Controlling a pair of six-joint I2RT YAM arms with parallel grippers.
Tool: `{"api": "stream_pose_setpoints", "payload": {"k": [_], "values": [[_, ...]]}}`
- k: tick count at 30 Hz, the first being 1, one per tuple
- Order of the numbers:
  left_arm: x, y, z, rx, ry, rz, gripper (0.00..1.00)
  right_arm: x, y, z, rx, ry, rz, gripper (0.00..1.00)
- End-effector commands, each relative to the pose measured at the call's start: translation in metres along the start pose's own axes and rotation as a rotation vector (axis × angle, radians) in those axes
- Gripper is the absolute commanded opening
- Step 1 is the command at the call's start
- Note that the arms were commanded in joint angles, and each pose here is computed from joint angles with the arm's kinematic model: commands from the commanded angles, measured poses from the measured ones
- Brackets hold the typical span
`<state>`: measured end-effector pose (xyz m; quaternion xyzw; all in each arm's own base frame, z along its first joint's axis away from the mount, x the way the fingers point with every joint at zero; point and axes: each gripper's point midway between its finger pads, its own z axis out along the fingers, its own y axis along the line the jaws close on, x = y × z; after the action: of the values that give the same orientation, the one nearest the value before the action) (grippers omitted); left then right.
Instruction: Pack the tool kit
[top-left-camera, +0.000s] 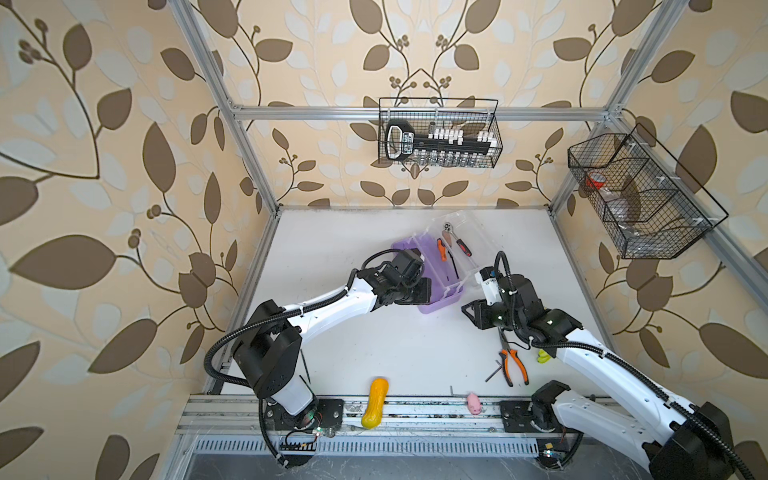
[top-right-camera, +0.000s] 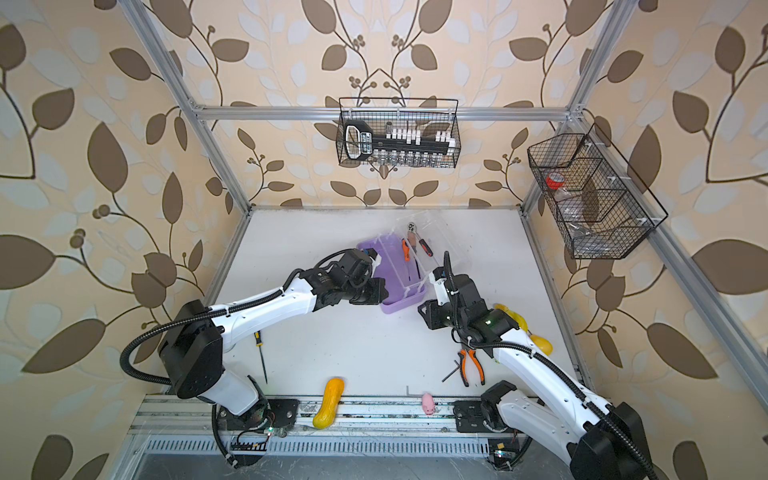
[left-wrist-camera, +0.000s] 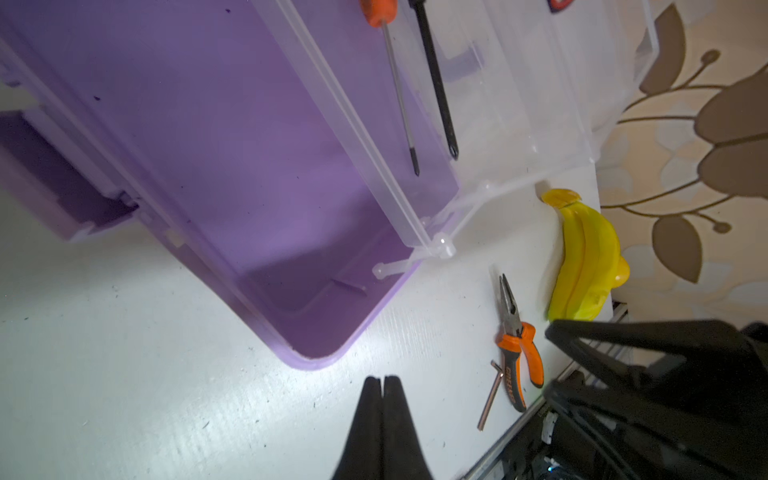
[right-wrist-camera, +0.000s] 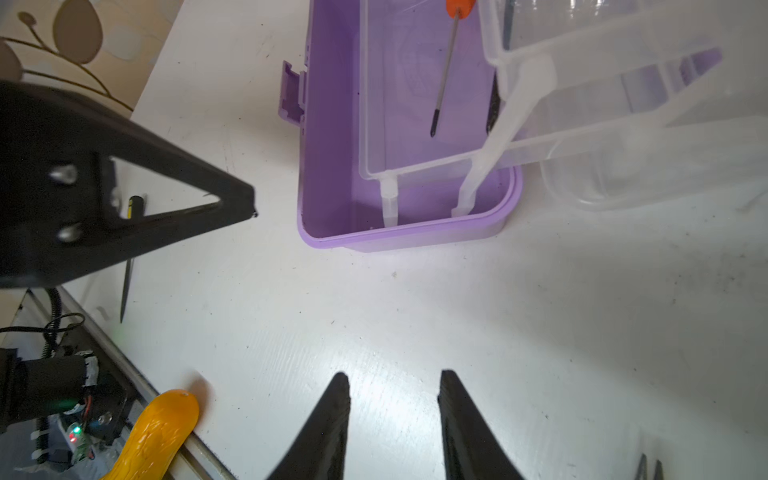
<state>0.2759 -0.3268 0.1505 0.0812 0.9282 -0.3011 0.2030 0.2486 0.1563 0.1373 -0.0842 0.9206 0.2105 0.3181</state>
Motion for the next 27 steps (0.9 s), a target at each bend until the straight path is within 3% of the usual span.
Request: {"api": "stream_pose_setpoints", "payload": {"k": [1,6,12,18,27], "values": [[0.038,-0.001,-0.014,-0.06,0.072,0.145,0.03,-0.004,-0.012,-0.01,0.063,-0.017,0.037,0.36],[0.11,-0.002,-0.007,-0.201,0.233,0.315,0.17,-0.013,-0.022,-0.016,0.063,-0.039,0.084,0.33],[0.176,-0.016,0.005,-0.286,0.393,0.448,0.18,-0.03,-0.032,-0.03,0.085,-0.095,0.11,0.33],[0.208,-0.042,0.025,-0.21,0.446,0.457,0.34,-0.052,-0.043,-0.052,0.081,-0.199,0.164,0.34],[0.222,-0.057,0.056,-0.155,0.467,0.408,0.36,-0.062,-0.05,-0.065,0.038,-0.249,0.214,0.34]]}}
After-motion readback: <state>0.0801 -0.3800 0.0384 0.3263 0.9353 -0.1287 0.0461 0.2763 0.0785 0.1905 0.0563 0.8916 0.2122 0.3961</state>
